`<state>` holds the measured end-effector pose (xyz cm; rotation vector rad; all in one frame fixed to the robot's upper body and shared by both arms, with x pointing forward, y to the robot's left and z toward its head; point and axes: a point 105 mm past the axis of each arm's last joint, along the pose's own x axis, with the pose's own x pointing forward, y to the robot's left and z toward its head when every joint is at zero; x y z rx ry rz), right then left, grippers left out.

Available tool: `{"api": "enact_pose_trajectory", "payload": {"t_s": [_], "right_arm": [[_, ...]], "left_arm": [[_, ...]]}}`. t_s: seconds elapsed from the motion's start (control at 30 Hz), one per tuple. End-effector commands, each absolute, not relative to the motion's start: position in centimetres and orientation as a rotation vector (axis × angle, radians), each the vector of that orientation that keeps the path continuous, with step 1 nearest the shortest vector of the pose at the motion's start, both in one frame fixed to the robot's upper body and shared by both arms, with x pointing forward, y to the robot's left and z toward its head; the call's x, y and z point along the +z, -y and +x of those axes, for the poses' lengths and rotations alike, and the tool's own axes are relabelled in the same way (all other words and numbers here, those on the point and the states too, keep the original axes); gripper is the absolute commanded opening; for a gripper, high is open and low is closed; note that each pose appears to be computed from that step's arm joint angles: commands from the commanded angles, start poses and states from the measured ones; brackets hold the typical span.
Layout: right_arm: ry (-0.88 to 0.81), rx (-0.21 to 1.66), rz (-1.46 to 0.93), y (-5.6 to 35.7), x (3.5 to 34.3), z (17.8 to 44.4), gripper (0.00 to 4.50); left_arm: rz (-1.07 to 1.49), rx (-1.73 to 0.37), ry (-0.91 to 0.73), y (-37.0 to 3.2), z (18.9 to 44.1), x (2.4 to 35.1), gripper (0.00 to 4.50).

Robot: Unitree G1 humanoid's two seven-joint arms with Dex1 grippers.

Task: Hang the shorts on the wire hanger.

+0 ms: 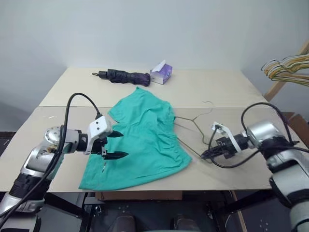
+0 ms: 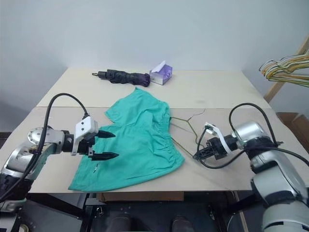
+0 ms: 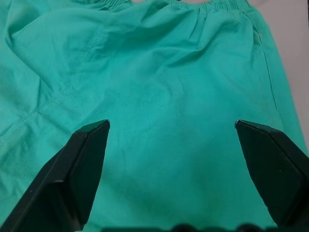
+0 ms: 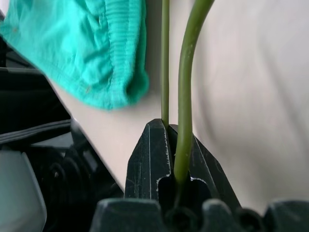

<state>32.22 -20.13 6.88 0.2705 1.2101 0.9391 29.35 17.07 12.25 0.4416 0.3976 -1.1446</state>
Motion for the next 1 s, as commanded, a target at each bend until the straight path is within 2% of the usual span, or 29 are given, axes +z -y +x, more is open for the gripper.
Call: {"api": "enact_pose_trajectory", "payload": {"t_s": [0.03, 0.17, 0.3, 0.43, 0.63, 0.73, 0.87, 1.0], "right_arm": [[-1.083, 0.910, 0.315, 20.8, 9.2, 33.8, 0.00], [-1.016, 0.912, 0.330, 20.4, 9.8, 34.1, 0.00], [-0.840, 0.873, 0.220, 19.4, 10.5, 35.3, 0.00], [-0.588, 0.942, -0.030, 17.6, 12.1, 35.4, 0.00], [-0.292, 1.051, -0.342, 14.8, 14.4, 35.2, 0.00], [-0.234, 1.097, -0.433, 13.6, 14.8, 35.3, 0.00], [-0.181, 1.187, -0.597, 11.2, 14.7, 35.5, 0.00], [-0.149, 1.255, -0.700, 9.2, 14.3, 35.5, 0.00]], "left_arm": [[0.460, -1.126, -0.347, -17.2, 29.2, 13.5, 4.49], [0.457, -1.113, -0.351, -17.4, 29.0, 13.5, 4.49], [0.438, -1.110, -0.336, -17.3, 29.3, 13.7, 4.49], [0.422, -1.147, -0.289, -16.7, 29.8, 14.8, 4.49], [0.375, -1.195, -0.113, -17.6, 30.5, 20.6, 4.49], [0.368, -1.204, -0.033, -18.6, 30.6, 23.6, 4.49], [0.400, -1.170, 0.098, -20.8, 31.1, 29.5, 4.49], [0.490, -1.157, 0.080, -22.1, 32.2, 31.2, 4.49]]}}
